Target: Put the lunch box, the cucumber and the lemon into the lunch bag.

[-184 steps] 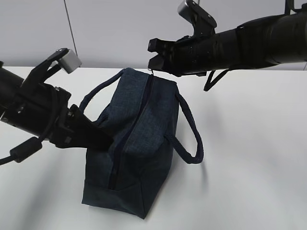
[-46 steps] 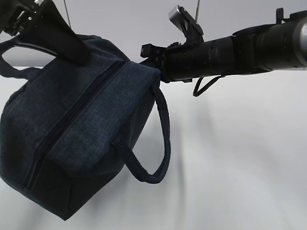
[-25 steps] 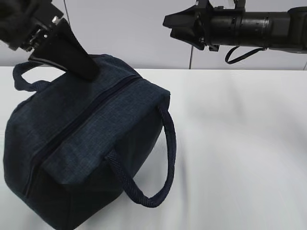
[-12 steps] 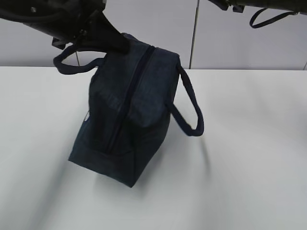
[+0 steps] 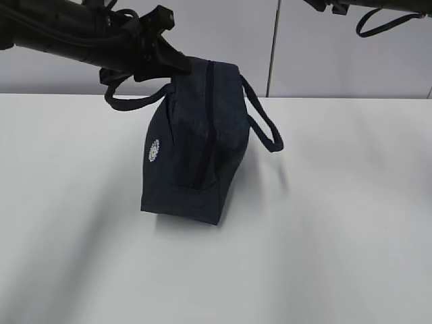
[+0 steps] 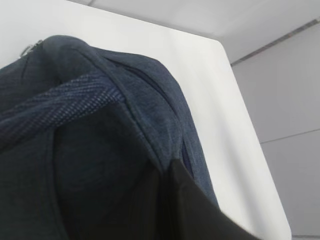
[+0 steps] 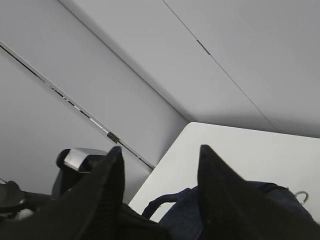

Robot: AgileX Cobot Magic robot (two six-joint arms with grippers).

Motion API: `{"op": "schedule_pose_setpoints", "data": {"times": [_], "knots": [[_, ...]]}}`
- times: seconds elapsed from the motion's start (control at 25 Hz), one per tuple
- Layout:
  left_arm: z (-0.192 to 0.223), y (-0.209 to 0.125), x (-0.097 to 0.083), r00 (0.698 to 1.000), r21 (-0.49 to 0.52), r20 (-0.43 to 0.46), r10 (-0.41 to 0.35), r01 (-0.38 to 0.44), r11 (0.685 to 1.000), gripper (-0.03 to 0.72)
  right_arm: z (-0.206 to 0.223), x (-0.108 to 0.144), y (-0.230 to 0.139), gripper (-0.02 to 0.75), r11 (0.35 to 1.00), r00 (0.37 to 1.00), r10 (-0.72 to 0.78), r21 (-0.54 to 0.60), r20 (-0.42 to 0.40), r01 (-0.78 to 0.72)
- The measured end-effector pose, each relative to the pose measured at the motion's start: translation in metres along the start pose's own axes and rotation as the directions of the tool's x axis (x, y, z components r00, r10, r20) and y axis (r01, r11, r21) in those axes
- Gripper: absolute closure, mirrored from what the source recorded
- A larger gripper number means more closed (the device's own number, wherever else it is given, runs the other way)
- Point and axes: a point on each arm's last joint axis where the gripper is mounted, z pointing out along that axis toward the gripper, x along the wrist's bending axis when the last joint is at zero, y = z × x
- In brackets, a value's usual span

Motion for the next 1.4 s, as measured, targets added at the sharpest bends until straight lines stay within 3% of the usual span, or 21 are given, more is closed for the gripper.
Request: {"op": "schedule_pose_setpoints", "data": {"times": [0.12, 0.32, 0.64, 0.8, 1.12, 1.4], "knots": [[0.012, -0.002, 0.014, 0.999, -0.002, -0.033, -0.028, 0.028, 1.0, 0.694, 0.0, 0.0, 0.0, 0.377, 1.0, 1.0, 0.0, 0.0, 0.0, 0.0], [0.02, -0.004, 0.021, 0.997, 0.002, -0.034, -0.062, 0.062, 0.998, 0.695, 0.0, 0.0, 0.0, 0.377, 1.0, 1.0, 0.0, 0.0, 0.0, 0.0], [0.019, -0.005, 0.025, 0.998, 0.024, -0.057, -0.016, 0.018, 1.0, 0.676, 0.0, 0.0, 0.0, 0.377, 1.0, 1.0, 0.0, 0.0, 0.0, 0.0], [0.014, -0.003, 0.032, 0.998, 0.043, -0.069, 0.003, 0.0, 0.999, 0.595, 0.0, 0.0, 0.0, 0.377, 1.0, 1.0, 0.0, 0.0, 0.0, 0.0], [-0.003, 0.007, 0.052, 0.998, 0.076, -0.061, -0.025, 0.03, 0.997, 0.246, 0.0, 0.0, 0.0, 0.377, 1.0, 1.0, 0.0, -0.001, 0.002, 0.0], [-0.023, 0.014, 0.069, 0.998, 0.117, -0.045, -0.052, 0.057, 0.992, 0.208, 0.0, -0.001, 0.0, 0.377, 1.0, 1.0, -0.004, 0.003, 0.009, 0.004]]}}
